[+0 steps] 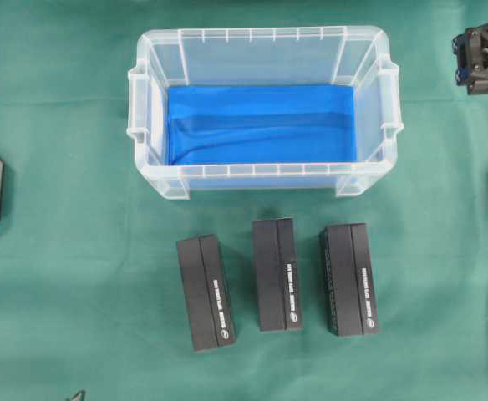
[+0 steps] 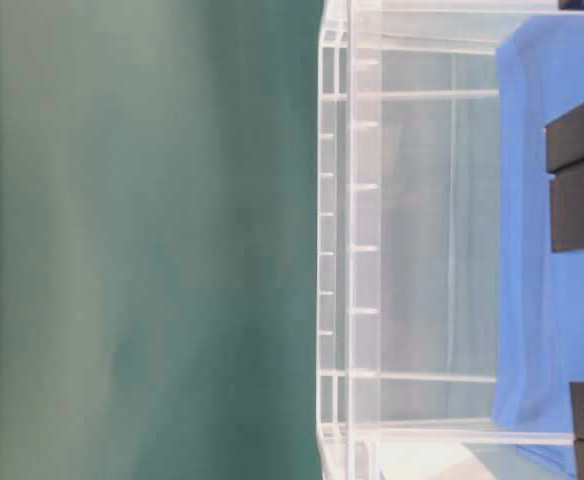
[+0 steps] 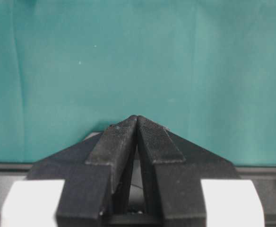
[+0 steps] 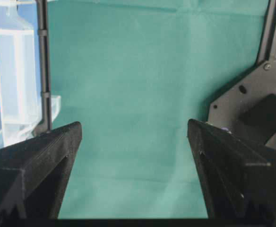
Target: Take the box out of the case with the right arm.
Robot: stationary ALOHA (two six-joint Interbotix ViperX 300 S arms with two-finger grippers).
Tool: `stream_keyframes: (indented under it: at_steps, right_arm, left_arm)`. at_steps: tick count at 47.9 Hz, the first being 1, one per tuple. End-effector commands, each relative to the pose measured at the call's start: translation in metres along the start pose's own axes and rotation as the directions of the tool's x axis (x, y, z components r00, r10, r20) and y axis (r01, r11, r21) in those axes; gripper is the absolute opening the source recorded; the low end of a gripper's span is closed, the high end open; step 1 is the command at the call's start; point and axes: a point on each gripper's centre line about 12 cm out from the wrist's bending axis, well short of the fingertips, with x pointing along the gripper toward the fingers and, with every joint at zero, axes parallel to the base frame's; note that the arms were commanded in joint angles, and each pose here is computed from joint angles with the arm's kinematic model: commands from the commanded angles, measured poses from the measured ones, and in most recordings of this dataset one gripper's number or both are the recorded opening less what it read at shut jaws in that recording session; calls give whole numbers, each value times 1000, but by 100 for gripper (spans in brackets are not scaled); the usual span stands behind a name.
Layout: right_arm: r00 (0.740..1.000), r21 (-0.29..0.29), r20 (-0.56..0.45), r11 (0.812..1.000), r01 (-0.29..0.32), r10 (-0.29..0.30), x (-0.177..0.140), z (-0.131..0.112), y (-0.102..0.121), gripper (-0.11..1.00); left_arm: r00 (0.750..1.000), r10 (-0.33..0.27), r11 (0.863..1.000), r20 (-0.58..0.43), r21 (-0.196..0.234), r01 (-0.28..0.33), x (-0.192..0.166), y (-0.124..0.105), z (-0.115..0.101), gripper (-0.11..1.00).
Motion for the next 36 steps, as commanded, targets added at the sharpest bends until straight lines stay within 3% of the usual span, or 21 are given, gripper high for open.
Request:
stream_keyframes:
  at_steps: [1, 36]
  right_arm:
    - [1000, 4, 3, 1000, -16, 16, -4, 2, 0, 87]
    - [1000, 7, 3, 1000, -16, 16, -4, 2, 0, 87]
  left_arm:
    - [1000, 2, 1000, 19, -3, -2, -4, 0, 4, 2]
    - [1000, 2, 1000, 17, -3, -2, -4, 0, 4, 2]
